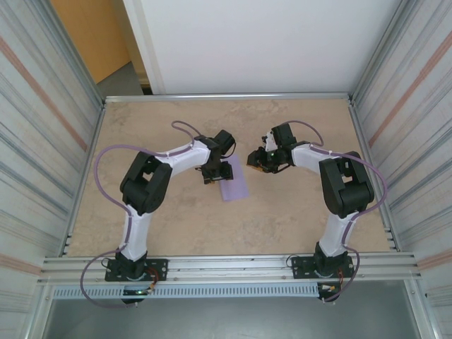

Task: Fold a paper plane with a square sheet of paper (pick it up from the middle)
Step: Hold the square sheet of paper at the center of the table.

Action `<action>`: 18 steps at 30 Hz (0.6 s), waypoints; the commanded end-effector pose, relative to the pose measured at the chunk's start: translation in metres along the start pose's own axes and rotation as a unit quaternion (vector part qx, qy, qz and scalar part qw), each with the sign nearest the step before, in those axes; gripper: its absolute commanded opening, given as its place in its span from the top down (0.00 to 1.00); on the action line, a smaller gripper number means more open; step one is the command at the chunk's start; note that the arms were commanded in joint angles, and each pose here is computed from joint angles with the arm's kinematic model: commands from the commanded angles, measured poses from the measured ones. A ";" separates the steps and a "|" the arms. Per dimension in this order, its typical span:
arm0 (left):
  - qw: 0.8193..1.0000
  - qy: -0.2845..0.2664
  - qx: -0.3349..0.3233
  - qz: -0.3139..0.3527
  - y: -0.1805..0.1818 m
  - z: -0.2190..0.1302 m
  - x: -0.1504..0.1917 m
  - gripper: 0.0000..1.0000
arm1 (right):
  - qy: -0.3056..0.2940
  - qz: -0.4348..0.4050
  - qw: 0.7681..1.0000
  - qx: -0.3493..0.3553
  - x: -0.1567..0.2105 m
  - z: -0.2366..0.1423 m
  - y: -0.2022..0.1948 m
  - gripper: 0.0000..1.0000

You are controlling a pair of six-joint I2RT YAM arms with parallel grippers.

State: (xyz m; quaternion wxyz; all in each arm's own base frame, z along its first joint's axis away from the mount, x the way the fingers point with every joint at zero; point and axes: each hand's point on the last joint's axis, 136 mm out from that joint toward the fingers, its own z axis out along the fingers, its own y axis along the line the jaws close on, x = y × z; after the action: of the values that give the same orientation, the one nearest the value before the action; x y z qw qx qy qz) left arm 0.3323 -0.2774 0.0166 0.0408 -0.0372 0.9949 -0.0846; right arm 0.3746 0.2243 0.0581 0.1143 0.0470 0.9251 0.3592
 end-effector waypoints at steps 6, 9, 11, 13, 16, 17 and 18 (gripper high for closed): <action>0.993 0.079 -0.084 -0.022 0.039 0.074 0.035 0.35 | 0.004 -0.013 1.000 -0.005 0.003 -0.006 0.000 0.65; 0.991 0.087 -0.094 -0.025 0.042 0.080 0.038 0.33 | 0.008 -0.013 1.000 -0.006 0.004 -0.004 -0.001 0.64; 0.990 0.091 -0.100 -0.028 0.044 0.082 0.039 0.32 | 0.010 -0.013 1.000 -0.008 0.004 -0.004 -0.002 0.64; 0.989 0.097 -0.103 -0.031 0.045 0.086 0.041 0.32 | 0.012 -0.012 1.000 -0.009 0.004 -0.003 -0.003 0.64; 0.988 0.102 -0.107 -0.033 0.046 0.090 0.043 0.30 | 0.013 -0.012 1.000 -0.010 0.004 -0.001 -0.003 0.64; 0.988 0.104 -0.109 -0.034 0.046 0.091 0.044 0.30 | 0.015 -0.011 1.000 -0.011 0.005 -0.001 -0.004 0.64; 0.988 0.104 -0.110 -0.034 0.046 0.091 0.043 0.30 | 0.015 -0.011 1.000 -0.012 0.004 0.000 -0.004 0.64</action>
State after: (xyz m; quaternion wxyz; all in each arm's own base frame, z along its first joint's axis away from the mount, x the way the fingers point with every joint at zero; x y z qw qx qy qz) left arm 0.3313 -0.2788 0.0055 0.0091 -0.0586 0.9965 -0.0582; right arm 0.3747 0.2225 0.0594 0.1144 0.0386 0.9230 0.3652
